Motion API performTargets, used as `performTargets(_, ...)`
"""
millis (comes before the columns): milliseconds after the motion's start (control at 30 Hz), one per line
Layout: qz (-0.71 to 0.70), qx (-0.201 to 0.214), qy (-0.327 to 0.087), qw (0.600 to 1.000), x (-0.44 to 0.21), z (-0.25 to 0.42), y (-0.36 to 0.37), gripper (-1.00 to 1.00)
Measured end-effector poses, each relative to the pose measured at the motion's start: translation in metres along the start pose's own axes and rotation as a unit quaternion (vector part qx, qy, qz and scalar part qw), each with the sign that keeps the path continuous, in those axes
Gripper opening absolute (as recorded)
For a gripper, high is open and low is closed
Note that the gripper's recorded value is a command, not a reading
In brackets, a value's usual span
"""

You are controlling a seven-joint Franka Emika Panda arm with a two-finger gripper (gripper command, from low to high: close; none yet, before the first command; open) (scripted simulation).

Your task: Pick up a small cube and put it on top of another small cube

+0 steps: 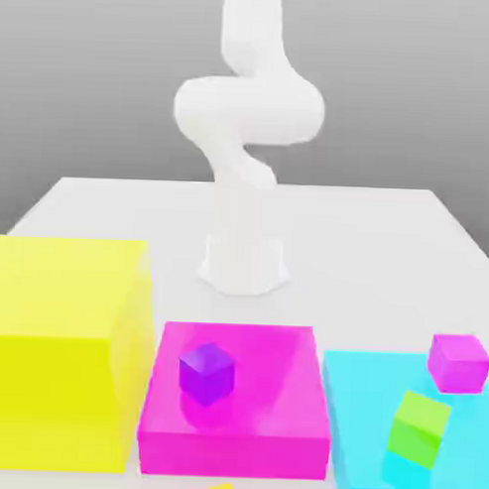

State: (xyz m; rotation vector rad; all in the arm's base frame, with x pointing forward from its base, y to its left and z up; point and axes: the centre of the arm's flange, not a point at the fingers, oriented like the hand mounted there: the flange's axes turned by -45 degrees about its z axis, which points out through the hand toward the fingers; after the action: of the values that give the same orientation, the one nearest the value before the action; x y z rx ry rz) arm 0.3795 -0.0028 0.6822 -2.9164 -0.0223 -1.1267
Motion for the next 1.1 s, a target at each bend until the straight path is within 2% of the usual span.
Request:
performTargets(233,-0.031,0.023,-0.088,0.995,-0.004,0.126,0.007,0.00)
performTargets(500,-0.065,0.040,-0.184,0.980,-0.045,0.262,0.011,0.00)
performTargets(967,-0.133,0.049,-0.346,0.928,-0.199,0.457,0.023,0.00)
performTargets(1100,-0.138,0.048,-0.356,0.923,-0.241,0.501,0.025,0.00)
